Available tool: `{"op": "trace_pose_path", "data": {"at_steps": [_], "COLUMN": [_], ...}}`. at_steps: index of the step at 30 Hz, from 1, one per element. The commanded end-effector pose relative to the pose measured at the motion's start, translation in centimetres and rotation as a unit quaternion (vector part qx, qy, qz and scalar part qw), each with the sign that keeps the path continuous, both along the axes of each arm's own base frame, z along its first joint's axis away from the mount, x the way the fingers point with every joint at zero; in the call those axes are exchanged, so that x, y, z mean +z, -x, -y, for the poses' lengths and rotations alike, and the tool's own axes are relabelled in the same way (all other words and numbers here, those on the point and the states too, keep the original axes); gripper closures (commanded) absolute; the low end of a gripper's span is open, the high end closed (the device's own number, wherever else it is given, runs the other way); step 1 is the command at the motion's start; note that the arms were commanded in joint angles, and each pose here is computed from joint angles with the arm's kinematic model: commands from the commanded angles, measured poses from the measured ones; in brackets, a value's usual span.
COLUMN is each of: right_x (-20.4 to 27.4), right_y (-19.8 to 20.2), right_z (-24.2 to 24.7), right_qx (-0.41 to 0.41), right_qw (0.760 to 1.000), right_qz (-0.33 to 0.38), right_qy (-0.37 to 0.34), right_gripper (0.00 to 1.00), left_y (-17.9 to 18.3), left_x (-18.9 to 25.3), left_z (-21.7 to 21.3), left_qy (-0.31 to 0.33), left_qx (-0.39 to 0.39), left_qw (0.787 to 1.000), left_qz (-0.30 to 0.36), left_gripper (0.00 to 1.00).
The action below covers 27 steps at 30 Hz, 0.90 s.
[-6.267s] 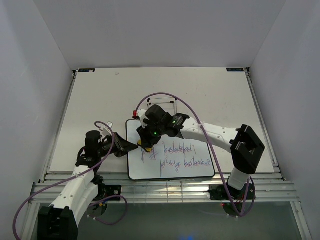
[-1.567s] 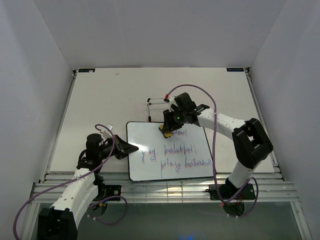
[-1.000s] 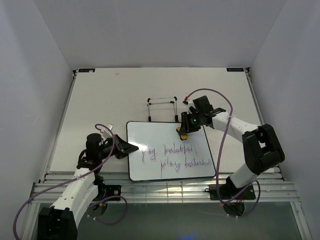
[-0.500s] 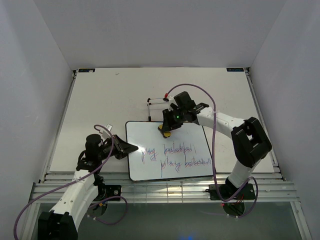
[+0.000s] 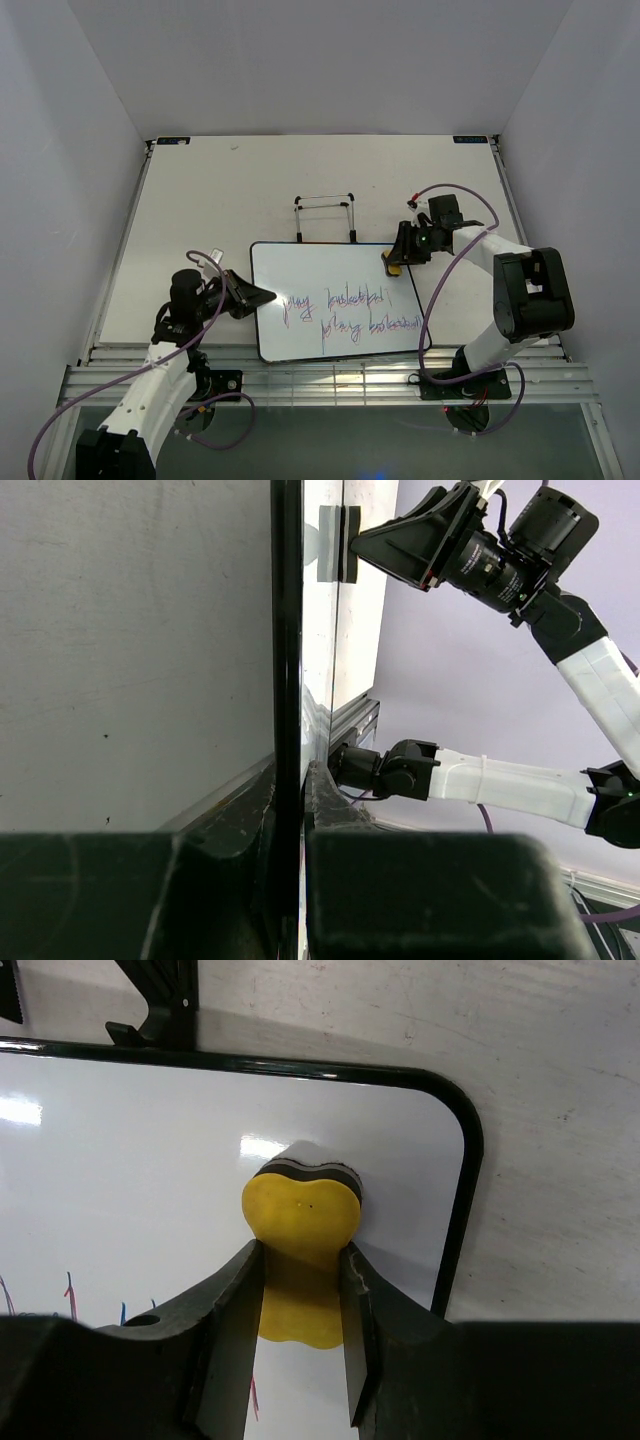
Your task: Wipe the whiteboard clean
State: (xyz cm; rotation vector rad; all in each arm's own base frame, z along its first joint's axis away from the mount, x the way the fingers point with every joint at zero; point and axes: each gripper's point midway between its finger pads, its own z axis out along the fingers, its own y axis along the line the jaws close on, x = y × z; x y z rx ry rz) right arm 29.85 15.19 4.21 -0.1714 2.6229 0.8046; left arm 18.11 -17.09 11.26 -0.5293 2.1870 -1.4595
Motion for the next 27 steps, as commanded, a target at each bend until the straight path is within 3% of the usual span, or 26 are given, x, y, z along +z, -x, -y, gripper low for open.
{"op": "trace_pose_path", "data": {"at_steps": [1,8,17,22,27], "right_x": [-2.2,-1.8,5.8,7.3,8.0], "right_y": [2.2,0.9,0.3,3.0,7.1], "right_z": [2.1,5.1,2.9,-1.4,-9.3], "right_qx": [-0.008,-0.065,-0.037,0.025,0.108], "right_qw": [0.998,0.996,0.998,0.997,0.990], "right_qz": [-0.043,-0.038,0.056,0.073,0.084], "right_qy": [0.050,0.046,-0.015,-0.029,-0.046], "right_gripper": [0.81,0.82,0.84,0.84,0.84], "left_y": [-2.0,-2.0,-2.0,-2.0,-2.1], "left_x": [-1.2,-1.2,-1.3,-1.3,-0.6], "left_z": [-1.9,-2.4,-1.9,-1.8,-1.7], "left_qy": [-0.046,-0.053,-0.052,-0.047,-0.039], "left_qx": [0.074,0.094,0.069,0.068,0.068], "left_qw": [0.996,0.994,0.996,0.997,0.997], "left_qz": [0.004,-0.001,0.006,0.008,0.018], "left_gripper": [1.00,1.00,1.00,1.00,1.00]}}
